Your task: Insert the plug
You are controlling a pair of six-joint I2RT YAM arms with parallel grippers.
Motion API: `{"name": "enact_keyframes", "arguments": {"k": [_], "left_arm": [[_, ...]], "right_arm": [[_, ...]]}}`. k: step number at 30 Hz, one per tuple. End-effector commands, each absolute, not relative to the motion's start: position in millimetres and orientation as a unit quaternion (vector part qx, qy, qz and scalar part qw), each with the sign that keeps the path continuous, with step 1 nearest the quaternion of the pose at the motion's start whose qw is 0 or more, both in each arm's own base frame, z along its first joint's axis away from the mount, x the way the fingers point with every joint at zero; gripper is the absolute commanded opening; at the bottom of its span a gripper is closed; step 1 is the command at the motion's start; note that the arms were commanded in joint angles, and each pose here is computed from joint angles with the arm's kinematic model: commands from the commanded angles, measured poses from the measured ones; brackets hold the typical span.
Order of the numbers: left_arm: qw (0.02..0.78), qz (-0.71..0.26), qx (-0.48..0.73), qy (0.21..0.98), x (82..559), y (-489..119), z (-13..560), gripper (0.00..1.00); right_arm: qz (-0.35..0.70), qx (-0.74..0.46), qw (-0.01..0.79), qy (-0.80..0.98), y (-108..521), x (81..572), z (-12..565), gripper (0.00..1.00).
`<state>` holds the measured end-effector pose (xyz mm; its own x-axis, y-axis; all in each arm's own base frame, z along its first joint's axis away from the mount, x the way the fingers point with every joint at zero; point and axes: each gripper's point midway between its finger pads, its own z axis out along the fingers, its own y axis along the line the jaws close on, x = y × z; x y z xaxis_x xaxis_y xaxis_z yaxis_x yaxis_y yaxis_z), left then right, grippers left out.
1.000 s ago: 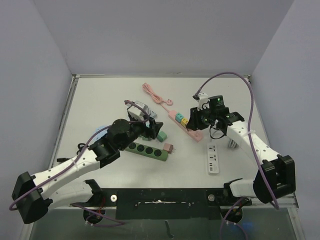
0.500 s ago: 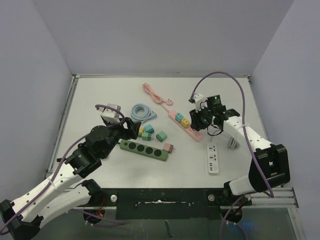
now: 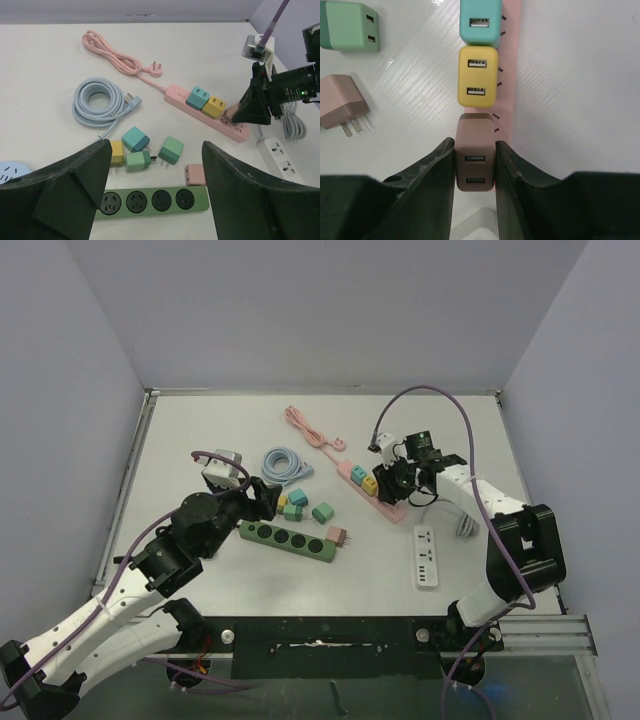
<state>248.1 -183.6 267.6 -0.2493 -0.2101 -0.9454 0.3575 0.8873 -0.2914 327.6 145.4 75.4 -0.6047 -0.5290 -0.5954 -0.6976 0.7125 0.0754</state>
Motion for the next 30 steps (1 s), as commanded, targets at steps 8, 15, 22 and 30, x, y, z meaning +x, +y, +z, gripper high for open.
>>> {"name": "enact_keyframes", "arguments": {"k": [8,15,22,30], "left_arm": [[0.630,-0.240,0.044,0.737,250,-182,283,0.72],[0.629,-0.238,0.045,0.739,251,-183,282,0.72],[0.629,-0.234,0.045,0.740,253,-183,280,0.72],[0.626,-0.219,0.044,0.747,257,-182,275,0.72]], "right_arm": [[0.163,-0.383,0.289,0.862,152,344,83,0.00],[0.148,-0.388,0.251,0.874,144,339,67,0.00],[0.106,-0.383,0.214,0.892,132,337,38,0.00],[0.076,-0.374,0.182,0.906,121,339,12,0.00]]}}
